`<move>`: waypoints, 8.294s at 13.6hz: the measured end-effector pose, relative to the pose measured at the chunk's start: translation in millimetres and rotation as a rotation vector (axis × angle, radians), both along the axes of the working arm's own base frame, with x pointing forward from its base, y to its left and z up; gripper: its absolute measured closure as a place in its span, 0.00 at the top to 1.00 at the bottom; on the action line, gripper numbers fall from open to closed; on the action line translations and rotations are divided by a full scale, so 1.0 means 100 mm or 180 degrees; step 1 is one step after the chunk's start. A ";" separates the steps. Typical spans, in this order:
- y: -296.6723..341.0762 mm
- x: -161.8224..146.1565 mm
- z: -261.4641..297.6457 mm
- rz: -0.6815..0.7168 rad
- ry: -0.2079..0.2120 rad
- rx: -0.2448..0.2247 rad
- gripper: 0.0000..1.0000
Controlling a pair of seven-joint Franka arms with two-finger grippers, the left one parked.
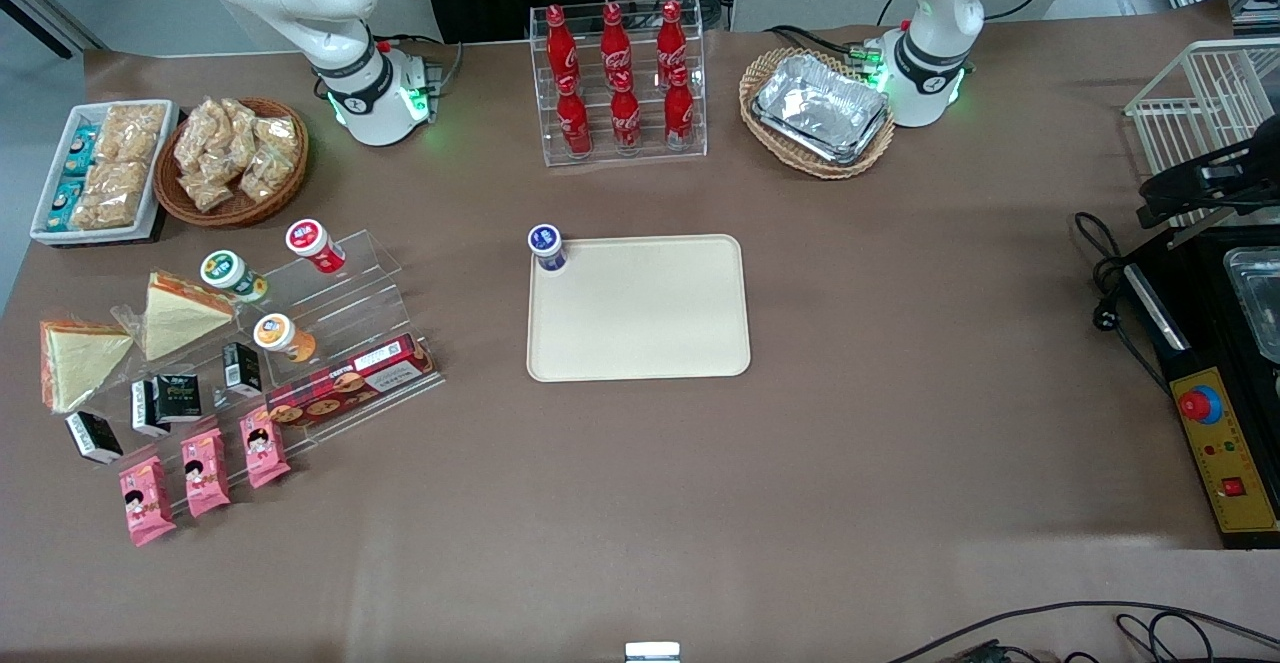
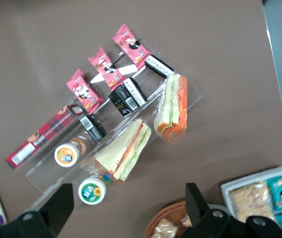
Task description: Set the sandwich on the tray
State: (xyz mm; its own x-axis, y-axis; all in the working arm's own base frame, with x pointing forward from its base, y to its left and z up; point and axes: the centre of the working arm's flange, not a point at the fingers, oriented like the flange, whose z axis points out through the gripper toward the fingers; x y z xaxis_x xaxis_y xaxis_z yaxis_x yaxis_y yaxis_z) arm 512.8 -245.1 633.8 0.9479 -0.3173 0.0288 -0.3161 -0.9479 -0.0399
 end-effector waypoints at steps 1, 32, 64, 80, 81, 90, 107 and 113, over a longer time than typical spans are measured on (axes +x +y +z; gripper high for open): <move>0.00 0.00 0.00 -0.0234 0.0009 0.0010 1.00; -0.70 0.36 -1.42 -0.1041 0.0308 -0.0066 1.00; -0.61 0.34 -2.47 -0.0282 0.0121 -0.0056 0.27; 0.59 0.65 -0.69 0.0841 0.0277 0.0203 0.19; 0.70 0.67 -0.64 0.1041 0.0243 0.0199 0.18; 1.79 0.69 -0.25 0.1870 0.0101 0.0244 0.17; 4.66 0.42 -0.47 0.4284 0.0148 0.0285 0.16; 5.69 0.25 -0.89 0.4892 0.0125 0.0037 0.16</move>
State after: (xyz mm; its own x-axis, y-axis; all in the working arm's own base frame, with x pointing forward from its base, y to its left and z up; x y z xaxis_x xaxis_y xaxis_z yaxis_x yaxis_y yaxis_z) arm 537.4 324.2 544.4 0.3495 0.9369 0.0013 0.9350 -0.3487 -0.0647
